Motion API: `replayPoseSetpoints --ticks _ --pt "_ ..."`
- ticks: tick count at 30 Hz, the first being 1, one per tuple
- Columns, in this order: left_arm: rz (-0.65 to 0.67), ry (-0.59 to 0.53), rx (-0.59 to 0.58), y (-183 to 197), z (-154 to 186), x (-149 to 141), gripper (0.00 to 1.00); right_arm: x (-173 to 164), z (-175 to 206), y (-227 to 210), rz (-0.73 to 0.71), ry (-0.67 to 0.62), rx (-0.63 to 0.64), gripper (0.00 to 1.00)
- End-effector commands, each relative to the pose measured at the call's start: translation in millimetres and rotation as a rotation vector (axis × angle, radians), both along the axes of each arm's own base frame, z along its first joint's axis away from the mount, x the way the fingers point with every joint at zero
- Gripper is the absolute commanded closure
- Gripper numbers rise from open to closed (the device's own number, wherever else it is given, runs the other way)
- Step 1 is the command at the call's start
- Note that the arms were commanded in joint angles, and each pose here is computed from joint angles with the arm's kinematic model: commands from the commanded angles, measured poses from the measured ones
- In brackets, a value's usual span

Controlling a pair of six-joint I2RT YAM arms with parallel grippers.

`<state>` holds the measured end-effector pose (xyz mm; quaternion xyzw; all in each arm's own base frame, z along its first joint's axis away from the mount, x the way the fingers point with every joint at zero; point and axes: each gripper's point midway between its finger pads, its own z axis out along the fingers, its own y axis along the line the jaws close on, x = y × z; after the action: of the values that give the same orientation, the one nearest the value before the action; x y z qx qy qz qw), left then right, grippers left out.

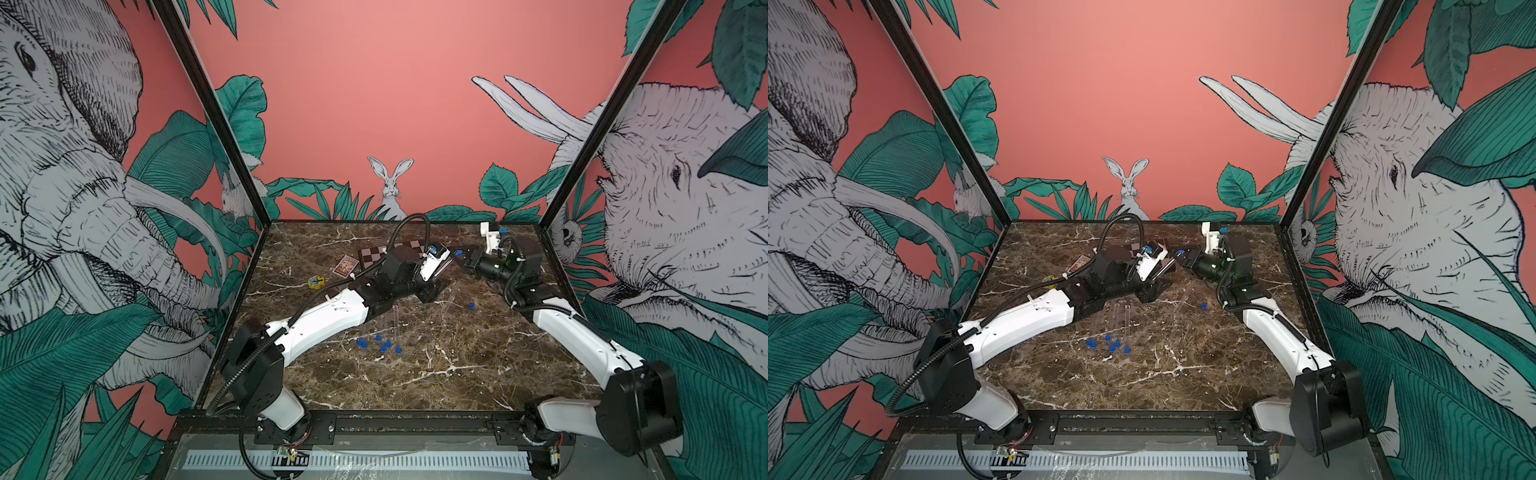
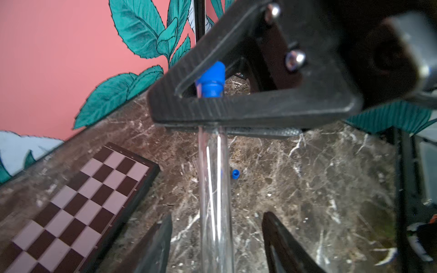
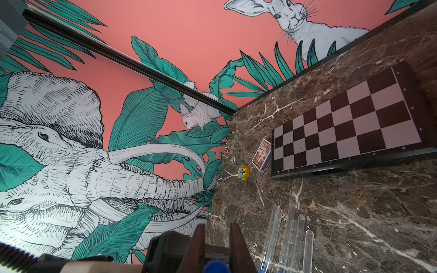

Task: Remove stoppers from test tubes
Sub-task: Adjust the test tube.

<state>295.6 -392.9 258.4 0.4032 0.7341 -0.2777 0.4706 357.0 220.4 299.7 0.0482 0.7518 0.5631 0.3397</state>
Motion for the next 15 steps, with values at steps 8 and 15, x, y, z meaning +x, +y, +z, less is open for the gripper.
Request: replayPoseSetpoints --ticks 8,15 --pt "-0.041 -0.003 0.012 -6 8 -4 0.79 -9 32 2 0.028 -0.092 0.011 1.00" --pt "-0.067 0.007 0.028 -5 5 -8 0.95 -3 38 -15 -0.072 -0.123 -0.023 0.53"
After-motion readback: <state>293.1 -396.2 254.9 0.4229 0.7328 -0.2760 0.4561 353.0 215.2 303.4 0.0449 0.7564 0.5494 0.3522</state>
